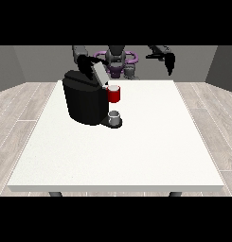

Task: Insert the coffee pod into the coffee machine and close the lid

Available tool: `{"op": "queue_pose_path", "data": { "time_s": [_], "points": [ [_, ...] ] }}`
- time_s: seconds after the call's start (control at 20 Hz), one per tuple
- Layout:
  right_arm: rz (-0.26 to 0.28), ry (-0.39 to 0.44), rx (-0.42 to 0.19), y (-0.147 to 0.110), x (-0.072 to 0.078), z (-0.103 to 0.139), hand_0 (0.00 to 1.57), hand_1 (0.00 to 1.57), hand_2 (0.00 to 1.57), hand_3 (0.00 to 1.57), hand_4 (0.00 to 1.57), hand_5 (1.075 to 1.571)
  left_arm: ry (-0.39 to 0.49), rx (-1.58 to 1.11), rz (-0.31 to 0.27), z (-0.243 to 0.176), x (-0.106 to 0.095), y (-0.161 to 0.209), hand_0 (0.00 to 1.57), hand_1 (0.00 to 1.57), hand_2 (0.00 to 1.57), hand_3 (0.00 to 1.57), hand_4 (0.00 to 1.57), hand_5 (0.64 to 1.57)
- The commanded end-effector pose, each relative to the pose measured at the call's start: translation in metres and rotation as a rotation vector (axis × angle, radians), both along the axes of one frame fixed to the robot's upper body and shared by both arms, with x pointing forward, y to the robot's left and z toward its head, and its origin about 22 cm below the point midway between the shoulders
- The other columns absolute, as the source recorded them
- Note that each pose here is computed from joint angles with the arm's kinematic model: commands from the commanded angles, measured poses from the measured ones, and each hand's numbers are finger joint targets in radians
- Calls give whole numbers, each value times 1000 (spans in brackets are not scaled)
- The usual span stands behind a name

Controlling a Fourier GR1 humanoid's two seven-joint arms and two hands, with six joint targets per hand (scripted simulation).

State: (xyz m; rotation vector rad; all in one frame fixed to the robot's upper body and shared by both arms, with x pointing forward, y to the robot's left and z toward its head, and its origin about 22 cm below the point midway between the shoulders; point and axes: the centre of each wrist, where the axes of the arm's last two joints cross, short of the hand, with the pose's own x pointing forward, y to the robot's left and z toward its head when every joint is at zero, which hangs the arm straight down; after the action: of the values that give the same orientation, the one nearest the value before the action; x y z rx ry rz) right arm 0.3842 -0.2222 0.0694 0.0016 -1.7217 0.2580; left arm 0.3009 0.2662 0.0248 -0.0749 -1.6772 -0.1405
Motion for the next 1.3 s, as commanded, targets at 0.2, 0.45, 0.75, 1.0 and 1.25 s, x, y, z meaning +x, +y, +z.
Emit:
{"op": "queue_pose_path", "data": {
  "time_s": [0.2,0.45,0.75,1.0,1.25],
  "points": [
    [45,-1,-25,30,7,4,0,0,0,0,0,1571,-17,4,18,-10,-2,-7,0,0,0,0,0,1571],
    [49,-9,-56,19,16,15,0,0,0,0,114,1571,2,-12,10,3,3,8,0,0,0,0,0,1571],
    [110,-64,-124,54,22,43,0,0,0,0,215,1571,6,12,35,-4,6,19,0,0,0,0,169,1571],
    [89,-76,-151,67,23,30,0,0,0,0,141,1571,-7,-5,8,5,7,-4,0,0,0,0,181,1571],
    [134,-101,-111,84,27,58,0,0,0,0,125,1571,-40,20,16,-2,10,-5,0,0,0,0,0,1571]
  ]
}}
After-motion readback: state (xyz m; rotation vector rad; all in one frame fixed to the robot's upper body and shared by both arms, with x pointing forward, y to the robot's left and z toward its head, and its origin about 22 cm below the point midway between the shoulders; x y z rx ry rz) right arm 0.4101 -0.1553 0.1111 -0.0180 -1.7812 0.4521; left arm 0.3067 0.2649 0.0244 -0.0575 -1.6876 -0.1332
